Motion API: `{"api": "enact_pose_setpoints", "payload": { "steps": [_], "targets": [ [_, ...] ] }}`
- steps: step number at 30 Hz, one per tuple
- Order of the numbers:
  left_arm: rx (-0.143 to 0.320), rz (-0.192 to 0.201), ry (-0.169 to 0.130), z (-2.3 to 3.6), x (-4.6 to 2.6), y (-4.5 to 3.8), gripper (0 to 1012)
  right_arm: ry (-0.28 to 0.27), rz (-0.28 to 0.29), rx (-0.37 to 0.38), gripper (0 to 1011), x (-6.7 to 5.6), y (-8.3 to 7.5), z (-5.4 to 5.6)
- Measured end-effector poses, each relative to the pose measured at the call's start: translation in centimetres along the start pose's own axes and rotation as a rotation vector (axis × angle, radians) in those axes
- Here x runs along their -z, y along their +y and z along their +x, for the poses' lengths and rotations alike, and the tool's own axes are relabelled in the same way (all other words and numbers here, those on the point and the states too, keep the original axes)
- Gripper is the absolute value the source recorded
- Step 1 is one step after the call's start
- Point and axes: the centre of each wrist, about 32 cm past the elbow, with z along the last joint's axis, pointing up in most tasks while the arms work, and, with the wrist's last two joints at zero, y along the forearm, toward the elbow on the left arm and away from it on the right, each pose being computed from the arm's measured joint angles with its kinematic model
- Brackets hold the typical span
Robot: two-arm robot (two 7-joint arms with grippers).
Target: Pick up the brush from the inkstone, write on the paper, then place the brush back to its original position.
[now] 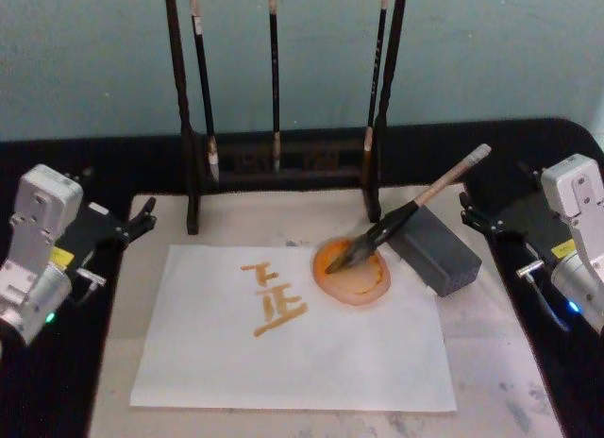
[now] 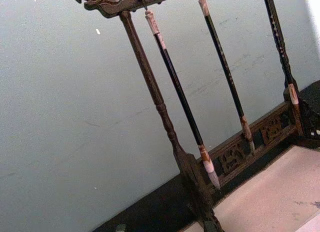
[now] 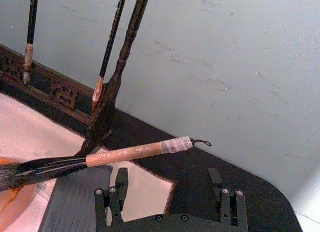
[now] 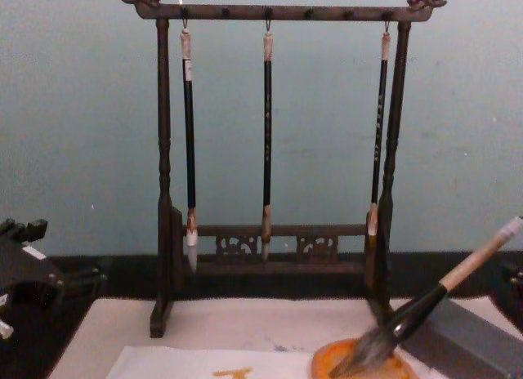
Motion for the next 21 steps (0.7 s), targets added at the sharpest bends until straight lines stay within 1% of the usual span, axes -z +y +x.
{"api": "enact_pose_setpoints", "payload": {
  "steps": [21],
  "targets": [
    [0.0,0.0,0.0,0.0,0.0,0.0,1010,0.0,0.0,0.0,1000,0.0,0.0,0.0]
  ]
}}
